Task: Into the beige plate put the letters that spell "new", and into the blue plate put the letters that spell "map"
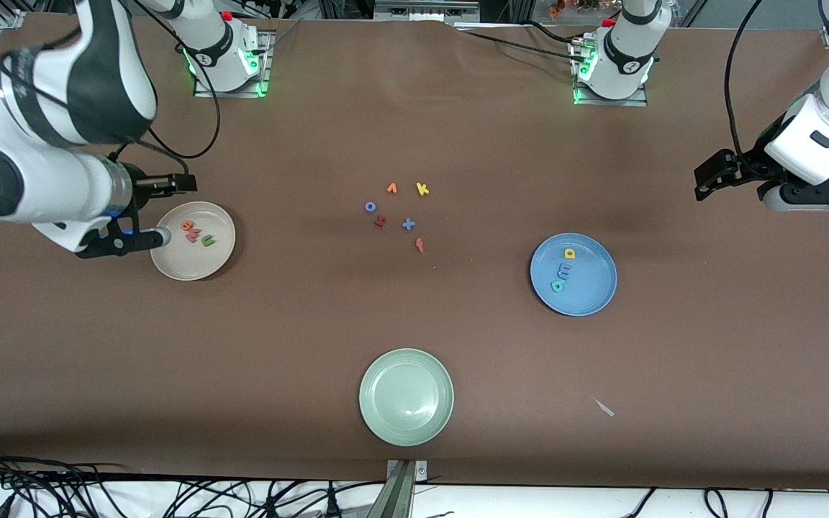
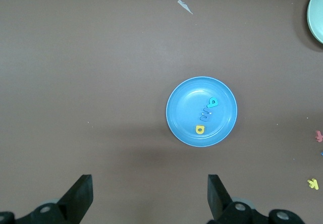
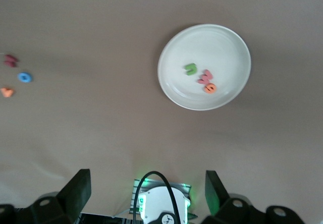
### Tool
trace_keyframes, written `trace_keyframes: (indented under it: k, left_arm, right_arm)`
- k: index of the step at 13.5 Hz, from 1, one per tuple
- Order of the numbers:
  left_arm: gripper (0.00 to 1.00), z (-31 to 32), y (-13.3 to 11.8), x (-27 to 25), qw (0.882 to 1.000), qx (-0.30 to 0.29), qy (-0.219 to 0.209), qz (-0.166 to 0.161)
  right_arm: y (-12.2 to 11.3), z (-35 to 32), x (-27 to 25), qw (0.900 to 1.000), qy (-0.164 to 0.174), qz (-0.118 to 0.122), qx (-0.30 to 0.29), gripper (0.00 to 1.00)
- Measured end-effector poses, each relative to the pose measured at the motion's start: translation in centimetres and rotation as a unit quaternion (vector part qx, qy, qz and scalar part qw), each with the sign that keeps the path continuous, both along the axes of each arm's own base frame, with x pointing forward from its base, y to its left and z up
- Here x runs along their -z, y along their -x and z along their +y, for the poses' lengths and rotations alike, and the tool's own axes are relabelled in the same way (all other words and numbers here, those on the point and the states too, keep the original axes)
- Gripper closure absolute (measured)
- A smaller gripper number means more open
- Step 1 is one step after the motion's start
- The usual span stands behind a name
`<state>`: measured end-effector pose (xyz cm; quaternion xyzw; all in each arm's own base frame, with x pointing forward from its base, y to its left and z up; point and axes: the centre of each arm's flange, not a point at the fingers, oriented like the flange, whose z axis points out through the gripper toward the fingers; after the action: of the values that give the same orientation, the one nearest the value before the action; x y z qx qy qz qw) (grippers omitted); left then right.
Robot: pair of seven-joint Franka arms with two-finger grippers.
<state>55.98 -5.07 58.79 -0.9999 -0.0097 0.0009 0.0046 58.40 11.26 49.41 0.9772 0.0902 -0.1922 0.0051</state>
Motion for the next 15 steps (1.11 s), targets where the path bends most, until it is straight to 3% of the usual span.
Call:
trace_keyframes:
  k: [3, 7, 11, 15]
  left_arm:
    - [0.0, 0.0, 0.0, 0.0, 1.0, 0.0, 0.0, 0.0]
    - [0.0, -0.3, 0.0, 0.0, 1.0, 0.003, 0.0, 0.0]
    - [0.0, -0.6, 0.1, 0.0, 1.0, 0.005, 0.0, 0.0]
    - [0.0, -0.7, 0.1, 0.0, 1.0, 0.006, 0.0, 0.001]
  right_arm:
    - [0.7, -2.2, -2.8, 0.999, -0.003, -0.042, 0.0, 0.0]
    - [1.5, -4.2, -6.6, 0.994, 0.026, -0.105, -0.003, 0.0]
    - [3.2, -5.9, -8.8, 0.99, 0.024, -0.141, 0.01, 0.0]
    - [4.0, -7.8, -10.0, 0.987, 0.022, -0.154, 0.028, 0.0]
